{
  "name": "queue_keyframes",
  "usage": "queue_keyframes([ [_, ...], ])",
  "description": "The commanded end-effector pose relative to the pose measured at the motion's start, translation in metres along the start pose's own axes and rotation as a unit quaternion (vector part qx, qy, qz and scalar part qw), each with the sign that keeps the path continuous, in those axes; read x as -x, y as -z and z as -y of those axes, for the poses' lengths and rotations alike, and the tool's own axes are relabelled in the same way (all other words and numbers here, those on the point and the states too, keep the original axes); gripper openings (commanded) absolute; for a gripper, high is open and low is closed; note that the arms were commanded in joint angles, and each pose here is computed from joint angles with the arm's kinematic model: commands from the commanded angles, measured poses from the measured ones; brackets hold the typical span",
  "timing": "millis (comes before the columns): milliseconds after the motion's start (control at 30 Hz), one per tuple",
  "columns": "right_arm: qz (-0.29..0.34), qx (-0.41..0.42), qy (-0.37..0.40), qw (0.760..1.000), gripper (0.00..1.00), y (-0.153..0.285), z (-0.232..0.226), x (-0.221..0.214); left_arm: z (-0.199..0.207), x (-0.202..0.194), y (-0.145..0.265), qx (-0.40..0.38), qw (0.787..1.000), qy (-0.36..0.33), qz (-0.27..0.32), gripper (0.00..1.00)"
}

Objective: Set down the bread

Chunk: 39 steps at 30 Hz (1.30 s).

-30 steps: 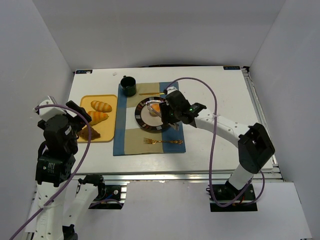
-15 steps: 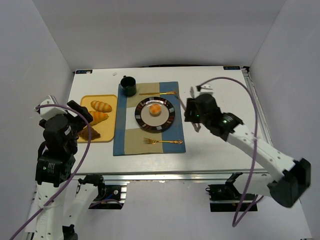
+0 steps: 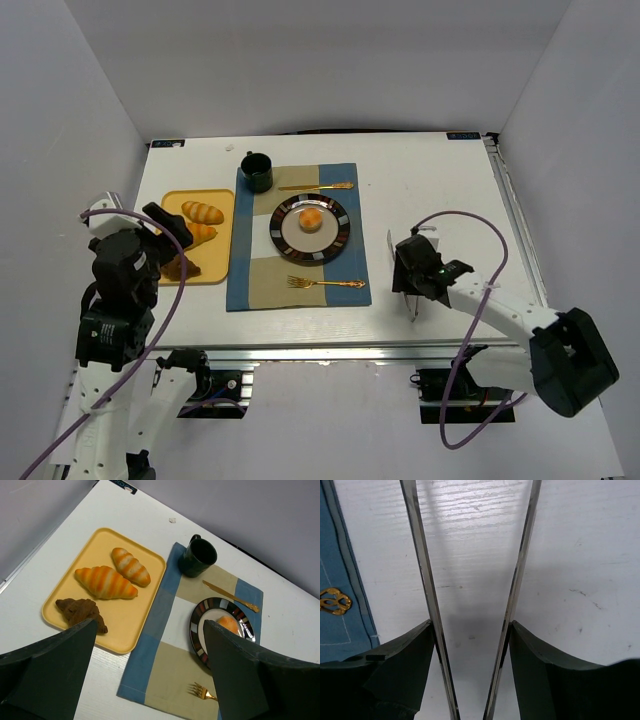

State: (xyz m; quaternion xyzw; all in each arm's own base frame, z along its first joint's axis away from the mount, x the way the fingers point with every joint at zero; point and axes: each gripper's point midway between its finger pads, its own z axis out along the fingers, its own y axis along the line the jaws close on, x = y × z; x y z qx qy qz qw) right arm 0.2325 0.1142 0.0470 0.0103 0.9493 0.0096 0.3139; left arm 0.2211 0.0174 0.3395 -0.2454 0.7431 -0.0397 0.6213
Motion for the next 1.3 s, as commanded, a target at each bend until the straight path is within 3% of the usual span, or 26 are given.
queue_keyframes([
  [0, 0.007, 0.018, -0.019, 1.0, 0.66, -0.015, -0.013, 0.003, 0.002, -0.007, 0.0, -0.009, 1.0, 0.0, -0.01, 0.98],
  [100, -0.008, 0.019, -0.021, 1.0, 0.68, -0.024, -0.015, -0.005, 0.001, -0.011, -0.001, -0.008, 1.0, 0.0, -0.016, 0.98],
  [233, -0.028, 0.017, -0.02, 0.999, 0.8, -0.029, -0.019, -0.009, 0.001, -0.011, -0.003, -0.003, 1.0, -0.001, -0.016, 0.98],
  [267, -0.034, 0.009, -0.018, 0.999, 0.89, -0.027, -0.016, -0.011, 0.0, -0.012, -0.004, -0.001, 1.0, -0.002, -0.016, 0.98],
  [500, -0.015, 0.028, -0.056, 0.998, 0.89, 0.033, -0.019, 0.027, 0.01, -0.03, -0.024, 0.01, 0.997, 0.002, -0.074, 0.98],
  [533, 0.014, 0.053, -0.065, 0.996, 0.89, 0.053, -0.027, 0.05, 0.011, -0.029, -0.027, 0.016, 0.997, 0.009, -0.077, 0.98],
  [633, 0.011, 0.062, -0.052, 0.997, 0.89, 0.092, -0.024, 0.067, 0.01, -0.029, -0.033, 0.039, 0.995, 0.04, -0.078, 0.98],
  [767, 0.051, 0.088, -0.054, 0.993, 0.89, 0.157, -0.033, 0.128, 0.032, -0.015, -0.05, 0.055, 0.99, 0.035, -0.125, 0.98],
  [900, 0.067, 0.068, -0.054, 0.994, 0.89, 0.17, -0.026, 0.144, 0.056, -0.011, -0.067, 0.027, 0.987, 0.014, -0.157, 0.98],
  [1067, 0.084, 0.076, -0.05, 0.992, 0.89, 0.162, -0.029, 0.145, 0.069, -0.02, -0.084, -0.001, 0.988, 0.035, -0.15, 0.98],
  [1267, 0.076, 0.115, -0.012, 0.99, 0.89, 0.148, -0.044, 0.135, 0.081, -0.071, -0.11, -0.026, 0.976, 0.007, -0.217, 0.98],
])
